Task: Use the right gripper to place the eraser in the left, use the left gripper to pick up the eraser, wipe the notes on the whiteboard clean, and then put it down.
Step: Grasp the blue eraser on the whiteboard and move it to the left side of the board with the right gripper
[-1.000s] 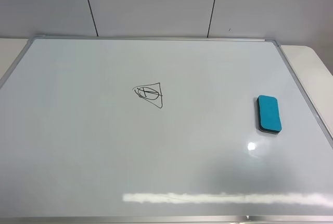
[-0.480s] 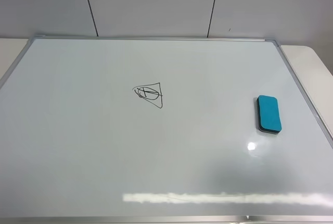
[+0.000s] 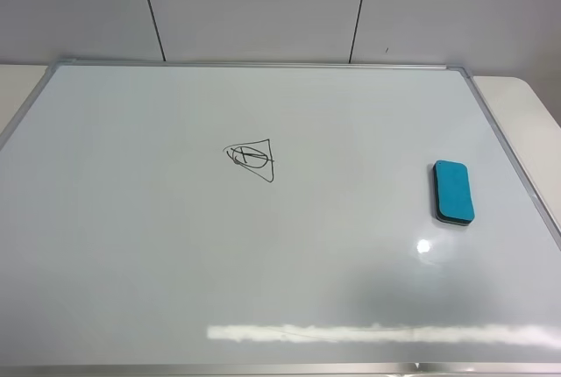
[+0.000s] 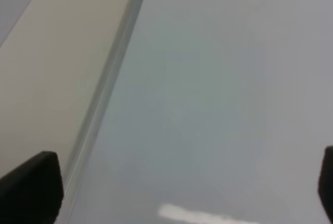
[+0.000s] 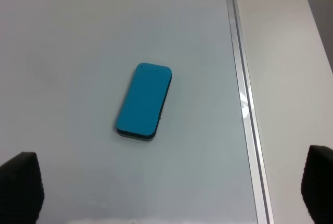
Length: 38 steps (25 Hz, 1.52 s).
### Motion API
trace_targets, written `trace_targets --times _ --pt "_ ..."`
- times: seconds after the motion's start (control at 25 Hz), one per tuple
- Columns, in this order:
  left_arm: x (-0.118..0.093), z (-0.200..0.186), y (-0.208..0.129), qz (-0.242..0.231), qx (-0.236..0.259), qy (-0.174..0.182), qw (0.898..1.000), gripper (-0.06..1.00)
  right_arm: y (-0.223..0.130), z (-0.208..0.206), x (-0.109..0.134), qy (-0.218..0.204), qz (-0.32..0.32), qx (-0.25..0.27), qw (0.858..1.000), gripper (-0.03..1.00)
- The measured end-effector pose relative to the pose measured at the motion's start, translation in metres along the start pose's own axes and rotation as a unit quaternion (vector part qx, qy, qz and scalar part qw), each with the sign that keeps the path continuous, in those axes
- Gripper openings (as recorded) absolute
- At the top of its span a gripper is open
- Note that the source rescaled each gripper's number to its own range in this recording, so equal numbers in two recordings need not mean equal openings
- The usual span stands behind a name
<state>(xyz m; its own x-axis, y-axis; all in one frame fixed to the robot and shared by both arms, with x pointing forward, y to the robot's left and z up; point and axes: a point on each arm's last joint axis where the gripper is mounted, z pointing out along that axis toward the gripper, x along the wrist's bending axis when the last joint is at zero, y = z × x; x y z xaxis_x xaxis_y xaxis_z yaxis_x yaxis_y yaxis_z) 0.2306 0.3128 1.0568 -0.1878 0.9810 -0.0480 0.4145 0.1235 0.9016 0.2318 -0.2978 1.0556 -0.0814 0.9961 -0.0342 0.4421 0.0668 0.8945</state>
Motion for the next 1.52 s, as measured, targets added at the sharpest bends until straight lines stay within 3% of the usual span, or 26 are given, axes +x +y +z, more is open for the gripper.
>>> trace_targets --times 0.24,0.4,0.52,0.68,0.76,1.04,1.36,1.52 --pt "0.000 0.000 0.000 0.000 0.000 0.000 1.000 1.00 0.001 0.000 -0.002 -0.009 0.009 -0.005 1.000 0.99" --pt "0.000 0.000 0.000 0.000 0.000 0.000 1.000 1.00 0.010 0.005 -0.002 -0.009 0.043 0.014 0.999 0.90" --pt "0.000 0.000 0.000 0.000 0.000 0.000 1.000 1.00 0.030 0.018 -0.003 -0.011 0.088 0.059 0.994 0.72" --pt "0.000 0.000 0.000 0.000 0.000 0.000 1.000 1.00 0.049 0.055 -0.004 -0.014 0.099 0.142 0.985 0.22" --pt "0.000 0.000 0.000 0.000 0.000 0.000 1.000 1.00 0.053 0.077 -0.004 -0.013 0.084 0.181 0.980 0.08" --pt "0.000 0.000 0.000 0.000 0.000 0.000 1.000 1.00 0.056 0.157 -0.005 -0.013 0.069 0.278 0.958 0.01" --pt "0.000 0.000 0.000 0.000 0.000 0.000 1.000 1.00 0.070 0.229 -0.007 -0.014 0.068 0.325 0.943 0.01" --pt "0.000 0.000 0.000 0.000 0.000 0.000 1.000 1.00 0.057 0.265 -0.004 -0.003 0.066 0.350 0.935 0.00"
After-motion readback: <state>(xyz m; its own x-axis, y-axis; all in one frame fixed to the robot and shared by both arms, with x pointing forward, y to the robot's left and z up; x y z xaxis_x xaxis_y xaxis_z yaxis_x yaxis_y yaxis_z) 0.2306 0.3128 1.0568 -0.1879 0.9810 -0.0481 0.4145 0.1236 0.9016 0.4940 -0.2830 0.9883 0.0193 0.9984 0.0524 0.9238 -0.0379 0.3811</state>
